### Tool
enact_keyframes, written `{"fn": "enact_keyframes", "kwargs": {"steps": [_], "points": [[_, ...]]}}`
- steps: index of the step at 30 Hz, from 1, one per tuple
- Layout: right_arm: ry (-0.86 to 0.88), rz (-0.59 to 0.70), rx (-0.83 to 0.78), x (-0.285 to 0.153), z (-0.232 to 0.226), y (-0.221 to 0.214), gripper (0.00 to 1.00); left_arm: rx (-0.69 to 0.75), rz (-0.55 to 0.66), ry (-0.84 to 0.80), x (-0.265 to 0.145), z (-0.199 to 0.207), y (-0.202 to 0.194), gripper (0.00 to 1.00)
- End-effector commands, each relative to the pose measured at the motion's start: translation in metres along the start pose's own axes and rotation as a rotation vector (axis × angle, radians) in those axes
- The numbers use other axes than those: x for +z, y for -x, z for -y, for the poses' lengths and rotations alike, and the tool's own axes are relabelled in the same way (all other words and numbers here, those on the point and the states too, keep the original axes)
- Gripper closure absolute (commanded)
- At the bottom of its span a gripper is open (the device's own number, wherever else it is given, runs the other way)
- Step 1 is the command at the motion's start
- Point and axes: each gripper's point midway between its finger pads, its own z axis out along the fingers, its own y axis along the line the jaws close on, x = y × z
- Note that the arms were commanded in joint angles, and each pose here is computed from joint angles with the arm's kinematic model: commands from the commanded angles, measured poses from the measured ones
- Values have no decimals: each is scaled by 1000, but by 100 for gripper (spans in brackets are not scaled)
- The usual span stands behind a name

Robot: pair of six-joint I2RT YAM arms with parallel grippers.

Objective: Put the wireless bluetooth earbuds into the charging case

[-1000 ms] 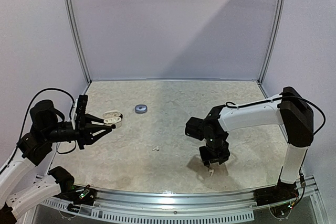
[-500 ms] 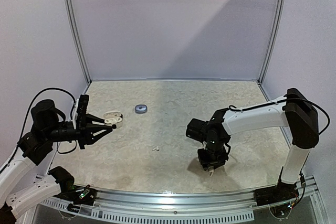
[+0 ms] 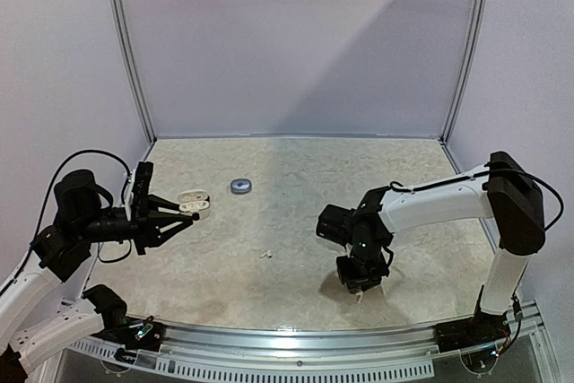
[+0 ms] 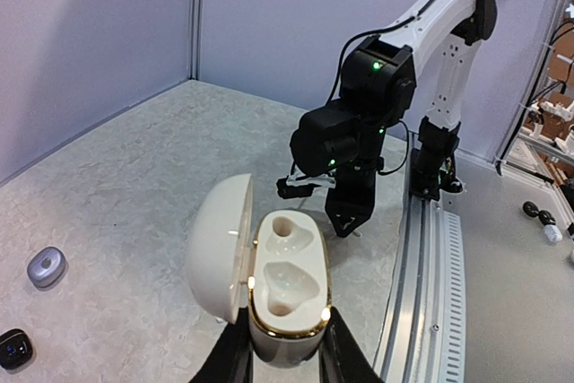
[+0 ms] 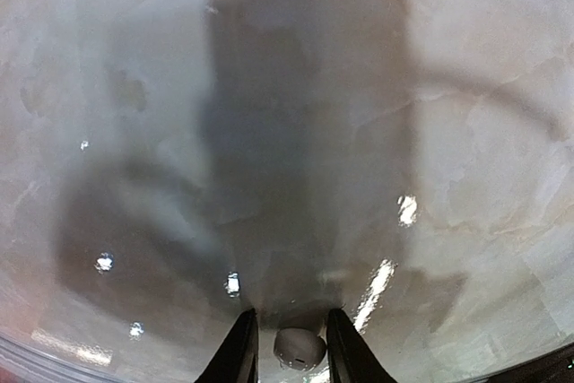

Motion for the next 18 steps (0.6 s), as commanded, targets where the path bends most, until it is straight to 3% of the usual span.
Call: {"fn": "enact_keyframes", "kwargs": {"steps": [1,11,18], "points": [[-105,-67,-17,15,22,-19,72,12,4,16,2,-5,-2,100],[-167,-82,-30,15,29,-23,72,16,2,18,2,-6,-3,100],[-141,-54,-50,13,19,-14,88,20,2,18,2,-6,-2,100]]}}
